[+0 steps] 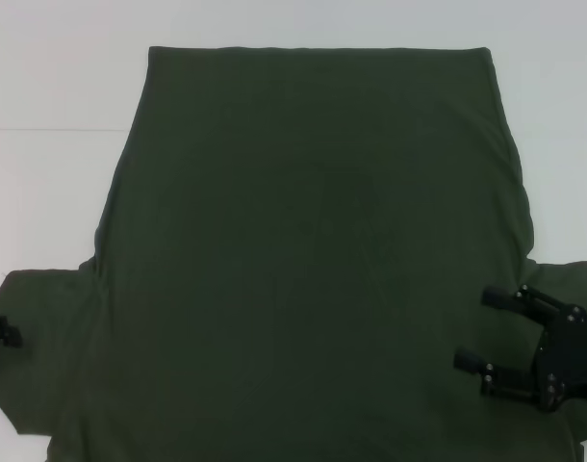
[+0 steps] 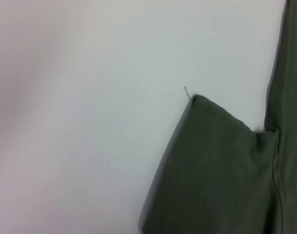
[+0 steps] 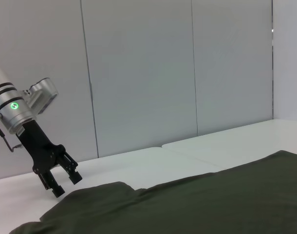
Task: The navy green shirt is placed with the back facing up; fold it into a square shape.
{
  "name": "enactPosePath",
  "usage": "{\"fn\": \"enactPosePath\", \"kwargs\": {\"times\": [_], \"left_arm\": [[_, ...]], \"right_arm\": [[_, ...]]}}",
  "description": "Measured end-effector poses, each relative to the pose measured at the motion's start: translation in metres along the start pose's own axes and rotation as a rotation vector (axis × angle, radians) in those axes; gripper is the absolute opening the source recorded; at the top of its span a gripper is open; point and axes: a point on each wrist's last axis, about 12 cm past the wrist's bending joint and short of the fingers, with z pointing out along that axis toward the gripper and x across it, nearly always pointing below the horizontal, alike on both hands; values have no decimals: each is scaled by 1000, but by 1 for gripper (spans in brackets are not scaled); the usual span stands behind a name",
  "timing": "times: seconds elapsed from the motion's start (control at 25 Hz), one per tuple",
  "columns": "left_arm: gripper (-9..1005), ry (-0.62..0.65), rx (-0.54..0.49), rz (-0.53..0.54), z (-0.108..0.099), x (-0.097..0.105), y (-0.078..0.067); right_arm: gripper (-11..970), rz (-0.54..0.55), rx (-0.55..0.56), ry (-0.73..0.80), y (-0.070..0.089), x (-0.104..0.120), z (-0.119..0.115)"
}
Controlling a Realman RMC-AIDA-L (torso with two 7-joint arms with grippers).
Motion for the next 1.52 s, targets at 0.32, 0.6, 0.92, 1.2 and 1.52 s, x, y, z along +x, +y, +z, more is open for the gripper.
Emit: {"fn": "enactPosePath", "kwargs": {"times": [0.32,0.6,0.92,1.2,1.52], "left_arm": [[855,14,2,-5,5,2,1],[860,10,-2,-2,6,1,1],[860,12,-18,-4,5,2,3],[859,2,-24,-6,5,0,4],[859,7,-30,2,8,-2,1]], "right_arm": [[914,-2,-4,-1,0,0,0],[913,-8,-5,-2,0,-1,0],[912,-8,-9,-5,0,-1,0],[913,-8,-12,-6,0,-2,0],[912,-9,-13,-6,0,-2,0]]}}
